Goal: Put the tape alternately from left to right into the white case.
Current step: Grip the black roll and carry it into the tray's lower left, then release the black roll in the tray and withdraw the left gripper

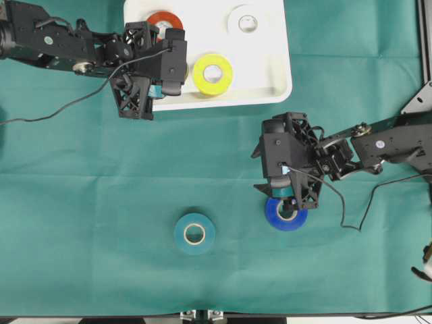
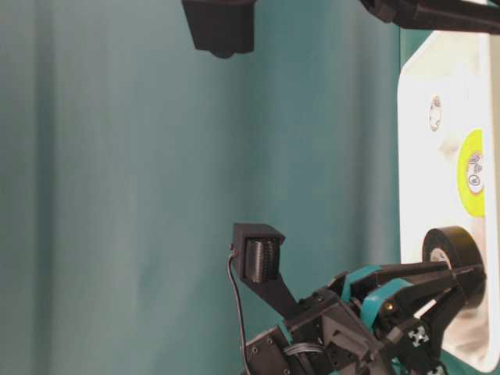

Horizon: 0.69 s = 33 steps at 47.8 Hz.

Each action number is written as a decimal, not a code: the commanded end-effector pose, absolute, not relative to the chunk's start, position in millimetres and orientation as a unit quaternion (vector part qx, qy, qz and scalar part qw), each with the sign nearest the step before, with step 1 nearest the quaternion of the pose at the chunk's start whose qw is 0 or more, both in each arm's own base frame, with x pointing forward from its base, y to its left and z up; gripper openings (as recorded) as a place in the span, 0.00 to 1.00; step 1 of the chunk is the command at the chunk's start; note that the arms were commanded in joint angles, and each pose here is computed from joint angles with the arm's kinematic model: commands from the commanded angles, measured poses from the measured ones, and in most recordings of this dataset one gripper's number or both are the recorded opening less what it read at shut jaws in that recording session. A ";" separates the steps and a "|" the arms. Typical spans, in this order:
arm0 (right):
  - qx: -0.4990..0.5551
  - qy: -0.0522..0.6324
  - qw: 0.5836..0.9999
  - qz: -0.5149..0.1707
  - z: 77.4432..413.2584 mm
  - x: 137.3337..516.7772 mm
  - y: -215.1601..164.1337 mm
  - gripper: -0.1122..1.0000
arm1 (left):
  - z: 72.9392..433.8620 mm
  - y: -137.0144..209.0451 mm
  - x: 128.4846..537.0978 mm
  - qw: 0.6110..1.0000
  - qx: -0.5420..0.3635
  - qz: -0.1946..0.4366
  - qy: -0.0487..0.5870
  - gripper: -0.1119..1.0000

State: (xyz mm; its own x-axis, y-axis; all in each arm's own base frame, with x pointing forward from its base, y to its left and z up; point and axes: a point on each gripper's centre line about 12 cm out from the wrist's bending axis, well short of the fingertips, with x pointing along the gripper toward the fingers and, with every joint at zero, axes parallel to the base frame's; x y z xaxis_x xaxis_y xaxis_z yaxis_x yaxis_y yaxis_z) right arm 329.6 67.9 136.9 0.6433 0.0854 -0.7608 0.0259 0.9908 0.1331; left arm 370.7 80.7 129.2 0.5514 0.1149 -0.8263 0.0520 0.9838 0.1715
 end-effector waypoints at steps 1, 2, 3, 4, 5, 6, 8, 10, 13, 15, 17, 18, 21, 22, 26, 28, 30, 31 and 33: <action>0.069 0.408 0.910 0.021 145.6 334.2 69.8 0.81 | 138.5 82.2 374.7 0.884 0.091 0.022 0.457 0.06; 0.069 0.408 0.910 0.021 145.1 334.3 69.8 0.81 | 138.5 82.2 374.7 0.884 0.091 0.022 0.457 0.06; 0.069 0.408 0.910 0.022 145.6 334.1 70.3 0.81 | 138.6 82.3 374.8 0.885 0.091 0.022 0.457 0.06; 0.069 0.408 0.910 0.022 145.1 334.2 70.4 0.81 | 138.6 82.3 374.8 0.885 0.092 0.022 0.457 0.06; 0.069 0.408 0.910 0.021 145.1 334.3 69.8 0.81 | 138.6 82.3 374.8 0.885 0.092 0.022 0.457 0.06; 0.069 0.408 0.910 0.021 145.6 334.2 69.8 0.81 | 138.6 82.3 374.8 0.885 0.091 0.022 0.457 0.06; 0.069 0.408 0.910 0.021 145.1 334.3 69.8 0.81 | 138.6 82.3 374.8 0.885 0.092 0.022 0.457 0.06; 0.069 0.408 0.910 0.021 145.6 334.2 69.8 0.81 | 138.6 82.3 374.8 0.885 0.092 0.022 0.457 0.06; 0.069 0.408 0.910 0.021 145.6 334.2 69.8 0.81 | 138.6 82.3 374.8 0.885 0.092 0.022 0.457 0.06; 0.069 0.408 0.910 0.021 145.6 334.2 69.8 0.81 | 138.7 82.3 375.0 0.885 0.092 0.022 0.456 0.06; 0.069 0.408 0.910 0.021 145.6 334.2 69.8 0.81 | 138.6 82.3 374.8 0.885 0.091 0.022 0.457 0.06; 0.069 0.408 0.910 0.021 145.1 334.3 69.8 0.81 | 138.7 82.3 375.0 0.885 0.091 0.023 0.456 0.06; 0.069 0.408 0.910 0.021 145.6 334.2 69.8 0.81 | 138.2 82.3 375.1 0.885 0.091 0.023 0.456 0.06; 0.069 0.408 0.910 0.021 145.6 334.2 69.8 0.81 | 138.2 82.3 375.1 0.885 0.090 0.023 0.456 0.07; 0.069 0.408 0.910 0.021 145.6 334.2 69.8 0.81 | 139.1 82.4 375.4 0.886 0.090 0.024 0.454 0.15; 0.069 0.408 0.910 0.022 145.6 334.1 70.3 0.81 | 138.9 82.4 375.3 0.886 0.090 0.024 0.455 0.22; 0.069 0.408 0.910 0.021 145.6 334.2 69.8 0.81 | 139.4 82.4 375.1 0.886 0.092 0.023 0.455 0.31; 0.069 0.408 0.910 0.021 145.2 333.8 69.7 0.81 | 139.9 82.3 374.9 0.886 0.091 0.023 0.455 0.35; 0.069 0.410 0.909 0.021 144.2 333.4 69.6 0.81 | 139.4 82.2 374.5 0.885 0.091 0.023 0.455 0.46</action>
